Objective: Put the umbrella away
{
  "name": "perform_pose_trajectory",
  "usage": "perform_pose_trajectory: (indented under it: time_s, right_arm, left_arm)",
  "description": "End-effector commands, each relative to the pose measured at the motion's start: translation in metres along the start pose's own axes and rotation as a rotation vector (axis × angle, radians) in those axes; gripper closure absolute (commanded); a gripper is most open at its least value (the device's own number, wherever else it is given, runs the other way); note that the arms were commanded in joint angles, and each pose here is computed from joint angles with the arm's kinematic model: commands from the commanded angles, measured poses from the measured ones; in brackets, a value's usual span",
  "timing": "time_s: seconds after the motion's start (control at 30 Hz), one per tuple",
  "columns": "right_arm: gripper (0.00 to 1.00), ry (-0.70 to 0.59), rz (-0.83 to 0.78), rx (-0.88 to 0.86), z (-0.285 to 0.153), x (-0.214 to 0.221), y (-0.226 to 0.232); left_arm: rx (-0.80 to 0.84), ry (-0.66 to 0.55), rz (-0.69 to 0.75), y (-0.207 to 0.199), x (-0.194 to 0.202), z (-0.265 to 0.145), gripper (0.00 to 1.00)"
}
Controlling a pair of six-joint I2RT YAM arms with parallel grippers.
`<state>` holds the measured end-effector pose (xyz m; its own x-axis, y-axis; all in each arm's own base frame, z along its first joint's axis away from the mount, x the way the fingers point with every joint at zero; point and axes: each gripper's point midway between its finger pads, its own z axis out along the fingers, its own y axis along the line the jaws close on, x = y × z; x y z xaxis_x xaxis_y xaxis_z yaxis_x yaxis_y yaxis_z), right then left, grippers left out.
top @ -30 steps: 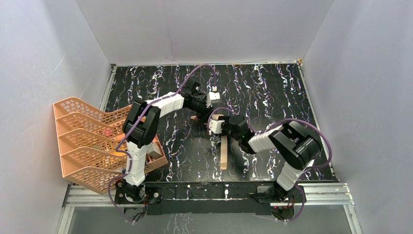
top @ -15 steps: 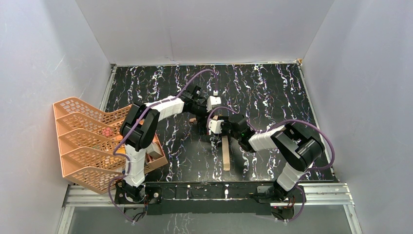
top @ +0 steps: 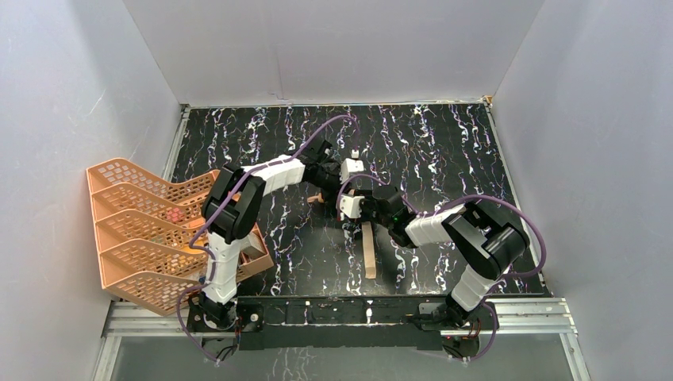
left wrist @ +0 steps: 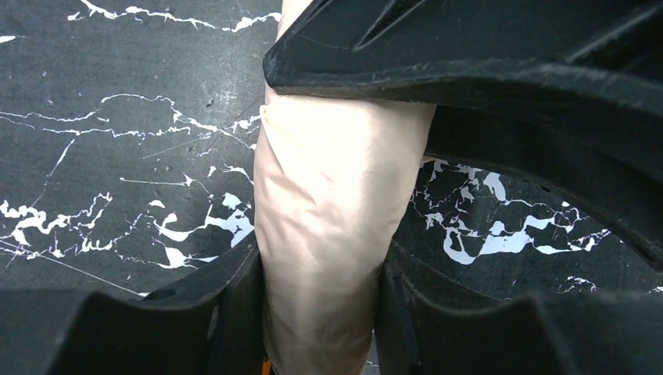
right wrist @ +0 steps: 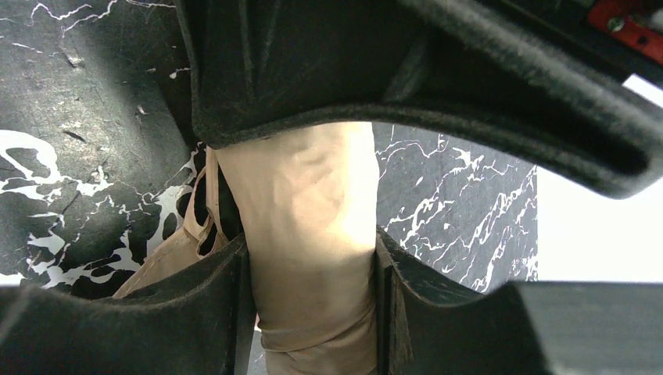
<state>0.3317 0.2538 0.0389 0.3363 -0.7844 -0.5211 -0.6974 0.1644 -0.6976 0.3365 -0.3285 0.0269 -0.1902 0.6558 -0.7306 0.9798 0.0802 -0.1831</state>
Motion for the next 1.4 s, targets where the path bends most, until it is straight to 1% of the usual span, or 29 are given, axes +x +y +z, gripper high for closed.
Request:
perform_pose_trajectory:
  time_s: [0.0, 0.03, 0.07, 0.13, 0.17, 0.27, 0.37, 0.43, 0.5, 0.6, 0.63, 0.67, 0.7, 0.9, 1.0, 1.13, 1.3, 1.37]
  right_arm:
    - [0.69, 0.067, 0.071, -0.135, -0.006, 0.018, 0.04]
    - [0.68, 0.064, 0.073, -0.134, -0.006, 0.017, 0.039]
    - [0.68, 0.065, 0.076, -0.133, -0.007, 0.017, 0.038]
    - [0.67, 0.066, 0.08, -0.134, -0.009, 0.016, 0.037]
    - [0.65, 0.045, 0.085, -0.153, -0.009, 0.011, 0.04]
    - [0.53, 0.033, 0.111, -0.156, -0.014, 0.006, 0.037]
    - [0.44, 0.019, 0.178, -0.134, -0.022, -0.004, 0.028]
    - [0.39, -0.003, 0.247, -0.096, -0.03, -0.013, 0.018]
    - [0.37, -0.009, 0.34, -0.055, -0.039, -0.019, 0.008]
    - [0.35, -0.005, 0.543, -0.002, -0.056, -0.028, -0.003]
    - [0.35, 0.008, 0.634, 0.006, -0.063, -0.029, -0.002]
    - [0.35, 0.025, 0.676, 0.0, -0.068, -0.029, 0.0]
    - [0.35, 0.045, 0.755, 0.002, -0.073, -0.029, 0.002]
    - [0.35, 0.204, 1.166, 0.06, -0.106, -0.017, 0.022]
    - [0.35, 0.261, 1.289, 0.059, -0.113, -0.013, 0.035]
    - [0.32, 0.29, 1.372, 0.034, -0.11, -0.01, 0.053]
    - [0.28, 0.3, 1.387, 0.008, -0.096, -0.008, 0.062]
    - [0.28, 0.278, 1.384, 0.018, -0.088, -0.011, 0.059]
  left_arm:
    - [0.075, 0.139, -0.071, -0.037, 0.038, 0.01, 0.7]
    - [0.063, 0.154, -0.067, -0.036, 0.042, 0.01, 0.75]
    - [0.054, 0.166, -0.065, -0.036, 0.044, 0.009, 0.83]
    - [0.037, 0.18, -0.063, -0.036, 0.049, 0.008, 0.91]
    - [0.025, 0.183, -0.065, -0.035, 0.049, 0.008, 0.95]
    - [-0.004, 0.2, -0.08, -0.035, 0.054, 0.007, 1.0]
    - [-0.046, 0.235, -0.102, -0.035, 0.061, 0.005, 1.0]
    - [-0.077, 0.261, -0.114, -0.035, 0.068, 0.004, 1.0]
    - [-0.103, 0.273, -0.12, -0.036, 0.072, 0.002, 1.0]
    - [-0.135, 0.274, -0.139, -0.035, 0.075, -0.001, 1.0]
    - [-0.146, 0.277, -0.148, -0.035, 0.076, -0.002, 1.0]
    - [-0.151, 0.279, -0.156, -0.036, 0.076, -0.003, 1.0]
    - [-0.156, 0.282, -0.165, -0.036, 0.078, -0.004, 1.0]
    - [-0.179, 0.296, -0.231, -0.04, 0.084, -0.006, 1.0]
    - [-0.183, 0.299, -0.25, -0.042, 0.086, -0.007, 1.0]
    - [-0.186, 0.303, -0.267, -0.046, 0.088, -0.009, 1.0]
    - [-0.186, 0.305, -0.272, -0.047, 0.089, -0.01, 1.0]
    - [-0.185, 0.304, -0.274, -0.048, 0.089, -0.01, 1.0]
